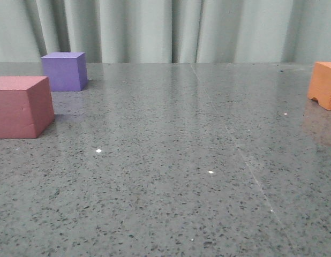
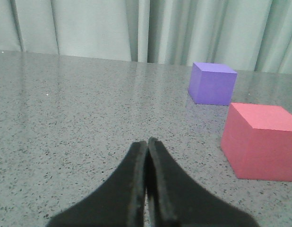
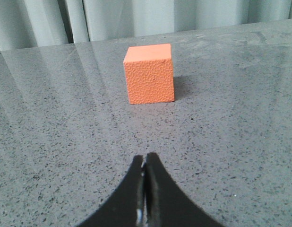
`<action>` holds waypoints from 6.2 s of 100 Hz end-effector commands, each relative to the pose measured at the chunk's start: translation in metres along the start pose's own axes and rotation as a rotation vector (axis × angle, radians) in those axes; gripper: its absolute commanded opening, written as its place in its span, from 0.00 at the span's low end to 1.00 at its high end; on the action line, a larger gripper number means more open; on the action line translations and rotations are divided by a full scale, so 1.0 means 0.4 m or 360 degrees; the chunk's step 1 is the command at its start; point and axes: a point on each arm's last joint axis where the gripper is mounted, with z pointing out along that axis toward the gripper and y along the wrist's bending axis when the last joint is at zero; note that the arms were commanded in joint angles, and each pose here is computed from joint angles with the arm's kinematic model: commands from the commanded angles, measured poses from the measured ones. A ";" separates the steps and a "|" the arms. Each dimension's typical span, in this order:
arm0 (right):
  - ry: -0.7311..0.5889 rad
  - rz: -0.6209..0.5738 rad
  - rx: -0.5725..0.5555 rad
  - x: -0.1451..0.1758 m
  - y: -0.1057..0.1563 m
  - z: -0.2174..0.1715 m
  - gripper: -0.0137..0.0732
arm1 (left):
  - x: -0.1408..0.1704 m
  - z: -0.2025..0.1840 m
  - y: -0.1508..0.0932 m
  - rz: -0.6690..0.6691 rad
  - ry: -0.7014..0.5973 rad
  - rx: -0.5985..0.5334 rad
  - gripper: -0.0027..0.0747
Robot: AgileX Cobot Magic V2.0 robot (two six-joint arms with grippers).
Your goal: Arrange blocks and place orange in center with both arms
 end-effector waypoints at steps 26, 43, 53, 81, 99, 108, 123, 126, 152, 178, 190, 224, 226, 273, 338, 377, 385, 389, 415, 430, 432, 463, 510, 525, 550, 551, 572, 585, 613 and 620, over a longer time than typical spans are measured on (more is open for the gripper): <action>-0.0140 -0.0014 -0.0020 -0.029 0.005 -0.002 0.08 | 0.022 0.000 -0.003 -0.0001 -0.0099 0.0044 0.01; -0.0140 -0.0014 -0.0020 -0.029 0.005 -0.002 0.08 | 0.022 0.000 -0.003 -0.0001 -0.0099 0.0044 0.01; -0.0140 -0.0014 -0.0020 -0.029 0.005 -0.002 0.08 | 0.022 0.000 -0.003 -0.0001 -0.0099 0.0044 0.01; -0.0371 -0.0022 -0.0069 -0.063 0.012 -0.008 0.08 | 0.022 0.000 -0.003 -0.0001 -0.0099 0.0044 0.01; -0.0346 -0.0052 -0.0046 -0.144 0.022 -0.024 0.08 | 0.022 0.000 -0.003 -0.0001 -0.0099 0.0044 0.01; -0.0190 -0.0052 0.0001 -0.200 0.027 -0.033 0.08 | 0.022 0.000 -0.003 -0.0001 -0.0099 0.0044 0.01; 0.0036 -0.0055 0.0069 -0.305 0.037 -0.037 0.08 | 0.022 0.000 -0.003 -0.0001 -0.0099 0.0044 0.01; 0.0074 -0.0053 0.0080 -0.324 0.039 -0.036 0.08 | 0.022 0.000 -0.003 -0.0001 -0.0099 0.0044 0.01; 0.0292 -0.0042 0.0139 -0.499 0.061 0.014 0.08 | 0.022 0.000 -0.003 -0.0001 -0.0099 0.0044 0.01; 0.0542 -0.0045 0.0184 -0.503 0.061 0.091 0.08 | 0.022 0.000 -0.003 -0.0001 -0.0099 0.0044 0.01; 0.0657 -0.0045 0.0206 -0.487 0.058 0.110 0.08 | 0.022 0.000 -0.003 -0.0001 -0.0099 0.0044 0.01; 0.0803 -0.0043 0.0238 -0.468 0.054 0.105 0.63 | 0.022 0.000 -0.003 -0.0001 -0.0099 0.0044 0.01; 0.0809 -0.0043 0.0240 -0.468 0.053 0.104 0.67 | 0.022 0.000 -0.003 -0.0001 -0.0099 0.0044 0.01; 0.0784 -0.0058 0.0209 -0.518 0.065 0.209 0.89 | 0.022 0.000 -0.003 -0.0001 -0.0099 0.0044 0.01; 0.1031 -0.0167 0.0202 -0.494 0.062 0.598 0.89 | 0.022 0.000 -0.003 -0.0001 -0.0099 0.0044 0.01; 0.1118 -0.0162 0.0244 -0.441 0.030 0.654 0.89 | 0.022 0.000 -0.003 -0.0001 -0.0099 0.0044 0.01; 0.1141 -0.0170 0.0232 -0.431 0.030 0.662 0.89 | 0.022 0.000 -0.003 -0.0001 -0.0099 0.0044 0.01; 0.1151 -0.0171 0.0227 -0.424 0.030 0.668 0.89 | 0.022 0.000 -0.003 -0.0001 -0.0099 0.0044 0.01; 0.1196 -0.0165 0.0221 -0.387 0.025 0.701 0.89 | 0.022 0.000 -0.003 -0.0001 -0.0099 0.0044 0.01; 0.1222 -0.0165 0.0221 -0.365 0.022 0.719 0.89 | 0.022 0.000 -0.003 -0.0001 -0.0097 0.0044 0.01; 0.1231 -0.0165 0.0222 -0.362 0.021 0.721 0.89 | 0.022 0.000 -0.003 -0.0001 -0.0097 0.0044 0.01; 0.1298 -0.0150 0.0225 -0.329 0.017 0.739 0.77 | 0.022 0.000 -0.003 -0.0001 -0.0097 0.0044 0.01; 0.1265 -0.0025 0.0184 -0.369 0.035 0.706 0.43 | 0.022 0.000 -0.003 -0.0001 -0.0097 0.0044 0.01; 0.1151 0.0165 0.0065 -0.435 0.081 0.672 0.43 | 0.022 0.000 -0.003 -0.0001 -0.0097 0.0044 0.01; 0.1030 0.0078 -0.0230 -0.515 0.244 0.642 0.43 | 0.022 0.000 -0.003 -0.0001 -0.0097 0.0044 0.01; 0.1020 0.0080 -0.0238 -0.517 0.249 0.641 0.43 | 0.022 0.000 -0.003 -0.0001 -0.0097 0.0044 0.01; 0.0981 0.0121 -0.0409 -0.530 0.373 0.643 0.43 | 0.022 0.000 -0.003 -0.0001 -0.0097 0.0044 0.01; 0.1022 0.0102 -0.0453 -0.511 0.438 0.661 0.43 | 0.022 0.000 -0.003 -0.0001 -0.0097 0.0044 0.01; 0.1068 0.0035 -0.0233 -0.452 0.565 0.692 0.43 | 0.022 0.000 -0.003 -0.0001 -0.0097 0.0044 0.01; 0.1066 0.0001 -0.0166 -0.438 0.598 0.695 0.43 | 0.022 0.000 -0.003 -0.0001 -0.0097 0.0044 0.01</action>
